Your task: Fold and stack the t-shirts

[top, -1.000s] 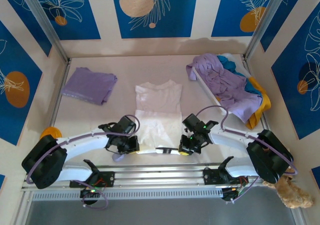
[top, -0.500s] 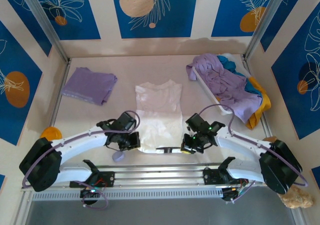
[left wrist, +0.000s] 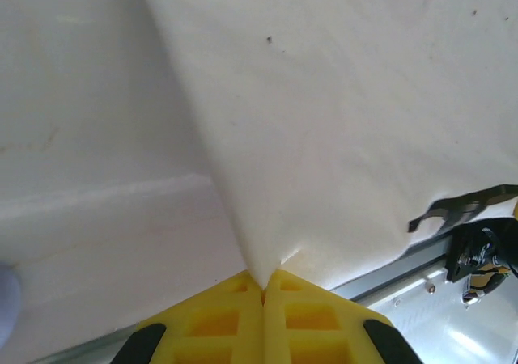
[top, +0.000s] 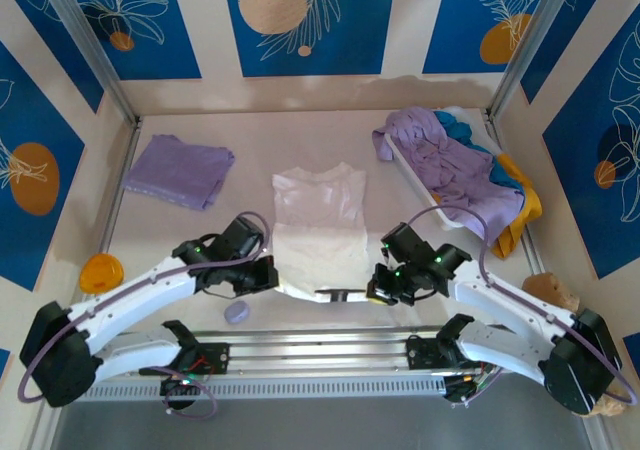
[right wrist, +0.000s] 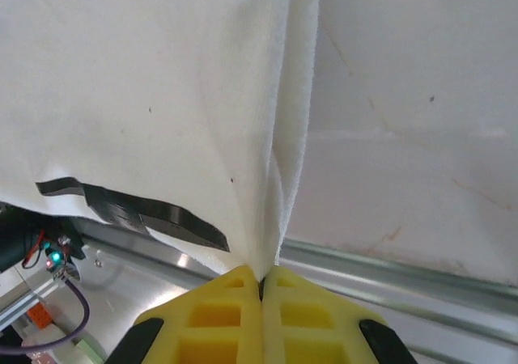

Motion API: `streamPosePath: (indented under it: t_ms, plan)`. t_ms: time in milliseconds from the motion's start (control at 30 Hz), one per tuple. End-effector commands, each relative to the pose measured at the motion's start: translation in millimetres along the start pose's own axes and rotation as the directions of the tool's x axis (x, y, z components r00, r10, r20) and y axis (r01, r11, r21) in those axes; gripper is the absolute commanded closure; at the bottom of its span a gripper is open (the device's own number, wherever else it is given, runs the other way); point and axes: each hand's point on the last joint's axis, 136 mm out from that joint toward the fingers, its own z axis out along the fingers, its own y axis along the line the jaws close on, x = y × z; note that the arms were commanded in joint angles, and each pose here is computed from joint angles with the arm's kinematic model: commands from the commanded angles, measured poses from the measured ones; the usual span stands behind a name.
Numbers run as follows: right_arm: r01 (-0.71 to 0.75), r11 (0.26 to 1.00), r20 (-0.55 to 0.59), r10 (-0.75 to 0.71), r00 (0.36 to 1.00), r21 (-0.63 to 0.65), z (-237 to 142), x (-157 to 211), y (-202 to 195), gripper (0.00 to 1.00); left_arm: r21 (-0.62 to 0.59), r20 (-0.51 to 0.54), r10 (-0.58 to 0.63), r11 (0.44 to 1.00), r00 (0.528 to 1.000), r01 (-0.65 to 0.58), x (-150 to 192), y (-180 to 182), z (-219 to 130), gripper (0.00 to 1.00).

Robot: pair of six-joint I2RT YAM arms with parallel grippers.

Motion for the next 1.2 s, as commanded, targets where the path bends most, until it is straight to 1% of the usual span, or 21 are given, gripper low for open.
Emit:
streamPosePath:
  t_ms: [0,133,267,367,500,567,633,733,933,1167]
  plan:
    - [-0.046,0.998,-0.051,0.048,0.998,0.052,-2,23,-18,1.0,-0.037,-0.006,-0.034,0.999,0.999,0.034,15,12,-4,1.0]
    - [-0.034,0.997,-0.044,0.037,0.998,0.066,-7,32,-18,1.0,0.002,0.018,-0.025,1.0,1.0,0.025,15,1,-14,1.0]
    - [-0.002,0.998,0.009,0.001,1.0,0.062,-28,28,-4,1.0,0.015,0.064,0.008,1.0,0.998,-0.009,2,-18,-32,1.0]
    - [0.016,0.999,0.054,-0.018,0.998,0.042,-44,19,10,1.0,0.029,0.089,0.037,0.999,0.995,-0.04,-9,-36,-43,1.0]
    - [-0.001,0.999,0.059,0.004,0.998,-0.042,-54,3,33,1.0,0.015,0.106,0.075,0.997,0.991,-0.077,-26,-56,-53,1.0]
    - [-0.013,0.997,0.064,0.018,0.998,-0.078,-59,-7,43,1.0,0.012,0.127,0.093,0.995,0.988,-0.095,-37,-65,-59,1.0]
    - [-0.019,0.994,0.077,0.027,0.997,-0.109,-64,-21,51,1.0,0.034,0.155,0.098,0.994,0.983,-0.104,-52,-77,-62,1.0]
    - [-0.018,0.992,0.087,0.029,0.996,-0.126,-72,-39,63,1.0,0.049,0.174,0.096,0.993,0.98,-0.105,-72,-89,-68,1.0]
    - [-0.001,0.99,0.112,0.017,0.994,-0.141,-89,-67,82,1.0,0.076,0.181,0.075,0.993,0.981,-0.09,-108,-98,-77,1.0]
    - [-0.017,0.986,0.123,0.038,0.992,-0.166,-97,-88,90,1.0,0.092,0.199,0.056,0.993,0.978,-0.075,-137,-100,-89,1.0]
